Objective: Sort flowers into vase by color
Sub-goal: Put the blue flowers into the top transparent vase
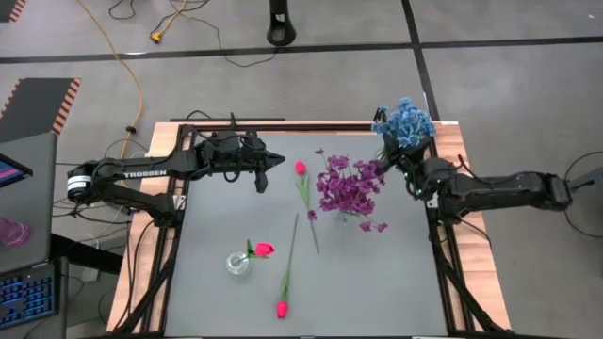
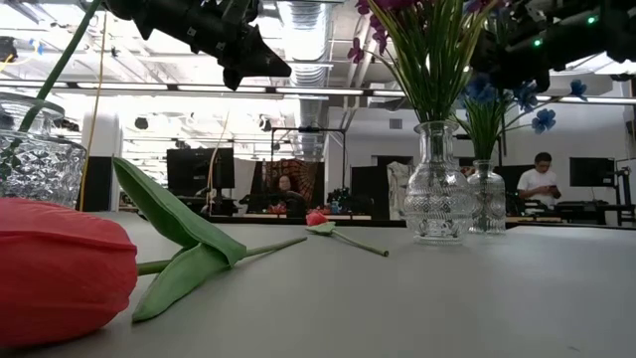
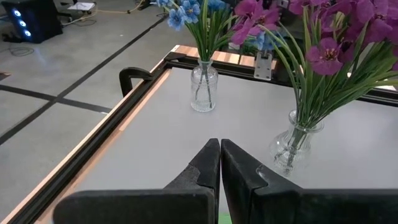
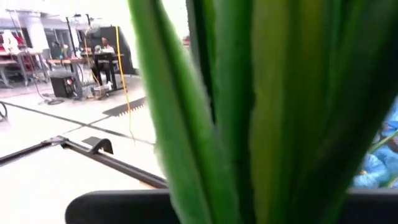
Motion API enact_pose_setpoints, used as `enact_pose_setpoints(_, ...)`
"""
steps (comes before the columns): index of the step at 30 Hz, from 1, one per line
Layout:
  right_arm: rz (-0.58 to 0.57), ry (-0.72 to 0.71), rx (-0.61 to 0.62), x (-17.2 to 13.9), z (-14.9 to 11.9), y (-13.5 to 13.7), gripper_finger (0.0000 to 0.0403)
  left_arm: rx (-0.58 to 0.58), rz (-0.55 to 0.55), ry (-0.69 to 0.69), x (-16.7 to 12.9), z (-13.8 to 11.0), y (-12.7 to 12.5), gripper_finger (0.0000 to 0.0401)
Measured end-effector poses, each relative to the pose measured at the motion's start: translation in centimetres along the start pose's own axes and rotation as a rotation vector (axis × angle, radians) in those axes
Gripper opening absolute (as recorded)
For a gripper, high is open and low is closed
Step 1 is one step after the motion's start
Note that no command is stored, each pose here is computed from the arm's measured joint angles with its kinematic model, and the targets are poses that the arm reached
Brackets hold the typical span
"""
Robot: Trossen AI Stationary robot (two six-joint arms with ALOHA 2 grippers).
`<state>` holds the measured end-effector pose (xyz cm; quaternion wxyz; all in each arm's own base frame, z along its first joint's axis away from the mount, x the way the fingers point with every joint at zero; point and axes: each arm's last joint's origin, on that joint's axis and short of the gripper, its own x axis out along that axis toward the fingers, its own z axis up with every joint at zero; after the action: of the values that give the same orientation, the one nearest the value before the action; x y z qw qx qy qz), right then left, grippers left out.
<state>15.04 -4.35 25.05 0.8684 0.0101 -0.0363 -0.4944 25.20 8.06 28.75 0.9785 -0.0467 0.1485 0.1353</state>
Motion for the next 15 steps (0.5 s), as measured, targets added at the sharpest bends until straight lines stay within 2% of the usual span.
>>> enact_pose_setpoints(15, 0.003, -0.053, -0.049, 1.8, -0.1, -1.4, 0.0017, -0.003, 0.0, 0.0, 0.0, 0.0, 0.0, 0.0)
